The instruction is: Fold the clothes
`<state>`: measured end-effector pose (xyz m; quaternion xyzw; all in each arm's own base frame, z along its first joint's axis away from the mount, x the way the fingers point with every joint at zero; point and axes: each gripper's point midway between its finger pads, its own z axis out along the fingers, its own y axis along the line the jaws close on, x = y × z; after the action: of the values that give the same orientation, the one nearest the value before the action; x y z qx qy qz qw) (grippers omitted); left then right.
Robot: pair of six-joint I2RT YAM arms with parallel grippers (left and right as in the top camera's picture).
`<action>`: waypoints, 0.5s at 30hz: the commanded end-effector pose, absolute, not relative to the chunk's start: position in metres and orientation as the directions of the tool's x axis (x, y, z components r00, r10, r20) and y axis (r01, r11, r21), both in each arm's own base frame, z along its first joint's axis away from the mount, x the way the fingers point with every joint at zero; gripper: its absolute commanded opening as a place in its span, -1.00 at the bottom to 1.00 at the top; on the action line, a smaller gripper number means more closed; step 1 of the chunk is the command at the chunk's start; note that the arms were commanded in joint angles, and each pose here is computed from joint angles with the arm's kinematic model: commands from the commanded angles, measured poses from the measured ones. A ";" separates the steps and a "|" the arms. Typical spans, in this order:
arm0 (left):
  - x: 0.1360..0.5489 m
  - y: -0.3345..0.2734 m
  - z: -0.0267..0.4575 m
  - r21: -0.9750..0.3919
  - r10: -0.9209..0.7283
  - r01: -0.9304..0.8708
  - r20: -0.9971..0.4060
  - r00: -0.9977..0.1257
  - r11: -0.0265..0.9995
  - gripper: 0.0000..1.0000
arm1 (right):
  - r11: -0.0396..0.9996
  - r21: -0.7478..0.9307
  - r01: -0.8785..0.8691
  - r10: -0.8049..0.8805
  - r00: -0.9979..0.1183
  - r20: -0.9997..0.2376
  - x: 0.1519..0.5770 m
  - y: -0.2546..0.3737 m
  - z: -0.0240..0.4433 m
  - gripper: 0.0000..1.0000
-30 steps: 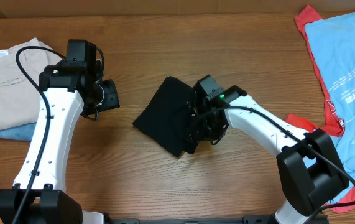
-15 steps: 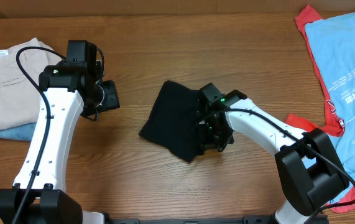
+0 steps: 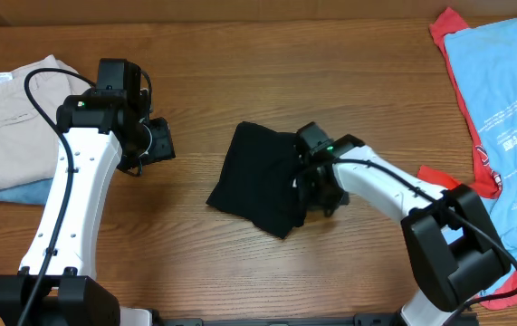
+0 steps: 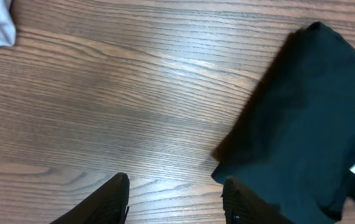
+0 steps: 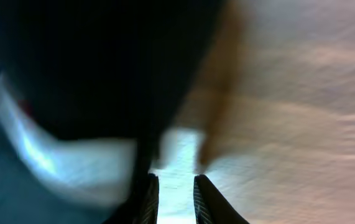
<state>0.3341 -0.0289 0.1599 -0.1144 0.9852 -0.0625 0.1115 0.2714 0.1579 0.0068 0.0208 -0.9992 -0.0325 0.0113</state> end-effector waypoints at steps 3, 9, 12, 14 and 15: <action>0.341 -0.044 0.162 -0.208 -0.163 -0.116 -0.224 -0.961 0.971 0.13 | 0.998 0.026 0.065 0.066 -0.998 -0.025 0.296 0.127 0.006 -0.54; 0.347 -0.046 0.164 -0.205 -0.091 -0.037 -0.259 -0.961 0.978 0.21 | 0.975 0.220 -0.004 0.001 -1.000 -0.023 0.305 0.152 0.053 -0.52; 0.348 -0.044 0.163 -0.193 -0.091 -0.040 -0.265 -0.960 0.980 0.22 | 0.944 0.314 -0.096 -0.073 -0.994 -0.083 0.307 0.177 0.084 -0.49; 0.351 -0.043 0.163 -0.192 -0.100 -0.048 -0.272 -0.957 0.980 0.22 | 0.935 0.329 -0.129 -0.087 -0.986 -0.140 0.313 0.186 0.101 -0.48; 0.354 -0.044 0.162 -0.197 -0.100 -0.045 -0.278 -0.955 0.979 0.22 | 0.931 0.335 -0.143 -0.090 -0.982 -0.169 0.317 0.189 0.109 -0.47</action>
<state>0.3486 -0.0412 0.1653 -0.0528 0.9842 -0.0904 0.1430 0.3048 0.1643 0.0641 0.0186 -0.9921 -0.1222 -0.0198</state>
